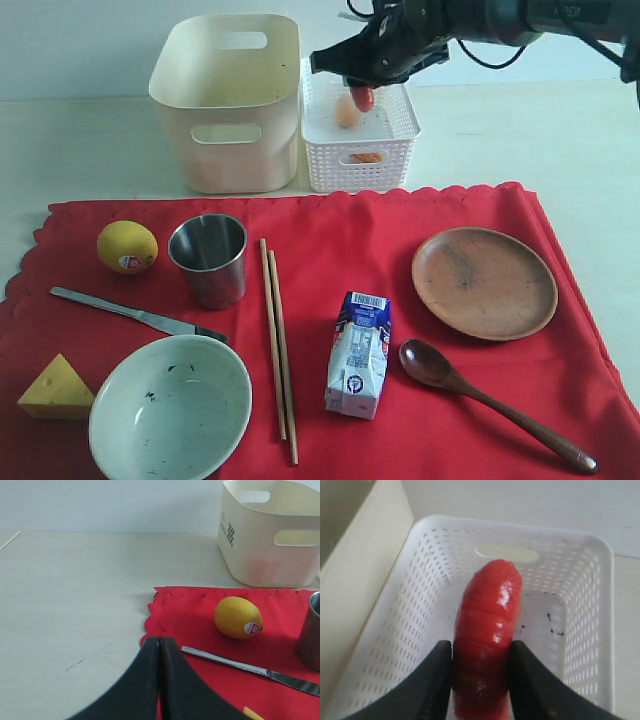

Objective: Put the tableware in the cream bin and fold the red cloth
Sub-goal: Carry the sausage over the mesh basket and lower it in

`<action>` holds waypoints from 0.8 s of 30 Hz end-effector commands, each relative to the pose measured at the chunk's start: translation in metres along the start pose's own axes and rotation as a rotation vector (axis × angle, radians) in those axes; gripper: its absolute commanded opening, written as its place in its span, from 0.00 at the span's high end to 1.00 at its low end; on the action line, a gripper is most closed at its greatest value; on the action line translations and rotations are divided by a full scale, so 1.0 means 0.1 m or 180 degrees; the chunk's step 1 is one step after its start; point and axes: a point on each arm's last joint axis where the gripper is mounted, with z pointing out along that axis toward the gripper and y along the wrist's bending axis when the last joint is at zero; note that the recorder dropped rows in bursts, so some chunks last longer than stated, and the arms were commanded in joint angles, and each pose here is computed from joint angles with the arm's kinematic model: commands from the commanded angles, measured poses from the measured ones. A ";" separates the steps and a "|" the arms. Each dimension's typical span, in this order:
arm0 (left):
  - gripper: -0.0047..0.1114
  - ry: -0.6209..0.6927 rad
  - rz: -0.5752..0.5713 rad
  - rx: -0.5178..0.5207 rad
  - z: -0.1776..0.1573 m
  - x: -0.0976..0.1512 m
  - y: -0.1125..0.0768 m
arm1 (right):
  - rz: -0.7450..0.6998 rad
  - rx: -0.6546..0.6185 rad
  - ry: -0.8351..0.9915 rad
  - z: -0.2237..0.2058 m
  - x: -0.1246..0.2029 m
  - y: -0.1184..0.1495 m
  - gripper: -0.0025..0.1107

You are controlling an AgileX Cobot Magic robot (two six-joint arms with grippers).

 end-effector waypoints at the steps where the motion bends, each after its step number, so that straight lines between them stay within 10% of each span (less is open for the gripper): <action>1: 0.96 -0.0024 -0.0038 0.0010 0.00 0.00 0.00 | -0.0045 0.0022 -0.0003 0.13 0.07 -0.04 0.98; 7: 0.96 -0.0024 -0.0038 0.0010 0.00 0.00 0.00 | -0.0049 0.0052 0.0160 0.25 0.20 -0.06 0.97; 17: 0.96 -0.0024 -0.0038 0.0010 0.00 0.00 0.00 | -0.0043 0.0087 0.0330 0.24 0.24 -0.07 0.56; 24: 0.96 -0.0024 -0.0038 0.0010 0.00 0.00 0.00 | -0.0040 0.0106 0.0385 0.08 0.15 -0.06 0.51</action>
